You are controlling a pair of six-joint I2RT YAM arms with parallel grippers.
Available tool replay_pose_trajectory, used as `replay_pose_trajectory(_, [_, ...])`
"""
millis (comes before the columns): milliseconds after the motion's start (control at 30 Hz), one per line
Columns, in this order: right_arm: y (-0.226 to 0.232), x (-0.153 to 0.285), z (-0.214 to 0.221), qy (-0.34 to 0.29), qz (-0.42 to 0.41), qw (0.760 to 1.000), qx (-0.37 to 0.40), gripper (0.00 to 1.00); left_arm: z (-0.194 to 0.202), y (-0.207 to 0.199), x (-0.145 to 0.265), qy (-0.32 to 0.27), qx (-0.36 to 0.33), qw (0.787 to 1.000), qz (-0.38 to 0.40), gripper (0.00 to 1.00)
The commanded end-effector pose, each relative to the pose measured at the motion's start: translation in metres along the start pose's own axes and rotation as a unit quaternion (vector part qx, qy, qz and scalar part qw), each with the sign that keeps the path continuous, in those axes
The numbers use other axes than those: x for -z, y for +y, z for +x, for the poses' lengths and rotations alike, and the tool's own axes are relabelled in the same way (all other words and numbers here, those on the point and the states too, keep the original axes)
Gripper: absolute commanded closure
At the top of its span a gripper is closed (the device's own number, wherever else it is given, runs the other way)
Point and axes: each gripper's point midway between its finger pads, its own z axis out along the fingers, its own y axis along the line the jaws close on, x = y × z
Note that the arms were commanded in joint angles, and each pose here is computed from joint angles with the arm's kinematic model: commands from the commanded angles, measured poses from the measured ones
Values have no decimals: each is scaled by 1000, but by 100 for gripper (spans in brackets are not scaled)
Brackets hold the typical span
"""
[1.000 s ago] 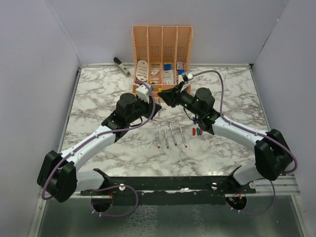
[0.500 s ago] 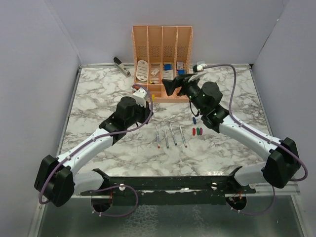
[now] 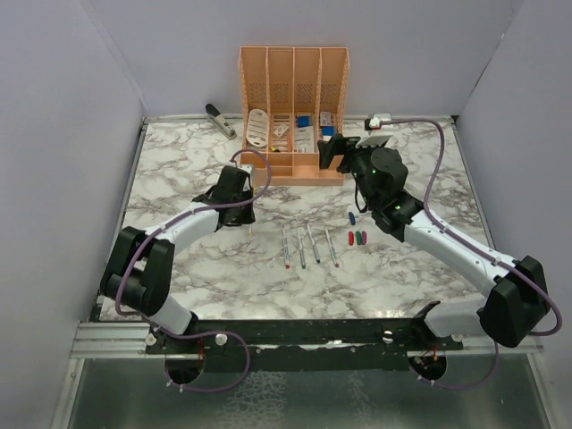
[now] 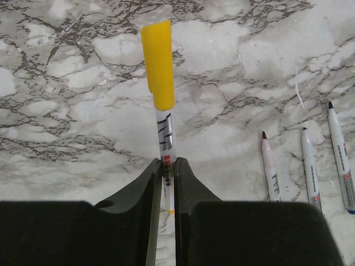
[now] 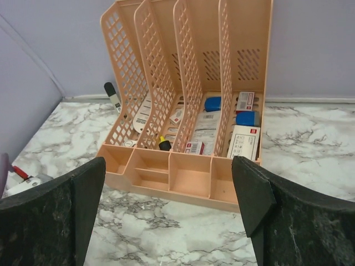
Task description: Insert the pens into the pen caps
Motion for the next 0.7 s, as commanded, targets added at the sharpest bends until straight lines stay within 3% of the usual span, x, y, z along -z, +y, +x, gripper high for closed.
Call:
replay_pose_trajectory(0, [-16, 10, -3, 7, 33, 999, 14, 5, 0, 3, -12, 36, 26, 999, 4, 100])
replay_pose_trajectory(233, [-23, 13, 10, 32, 50, 998, 20, 6, 21, 11, -31, 120, 4, 993, -13, 100])
replay_pose_trajectory(467, [-22, 16, 20, 44, 42, 998, 19, 7, 23, 21, -34, 137, 5, 990, -41, 100])
replay_pose_trajectory(667, [-19, 18, 27, 53, 30, 998, 19, 7, 19, 25, -35, 134, 8, 989, -54, 89])
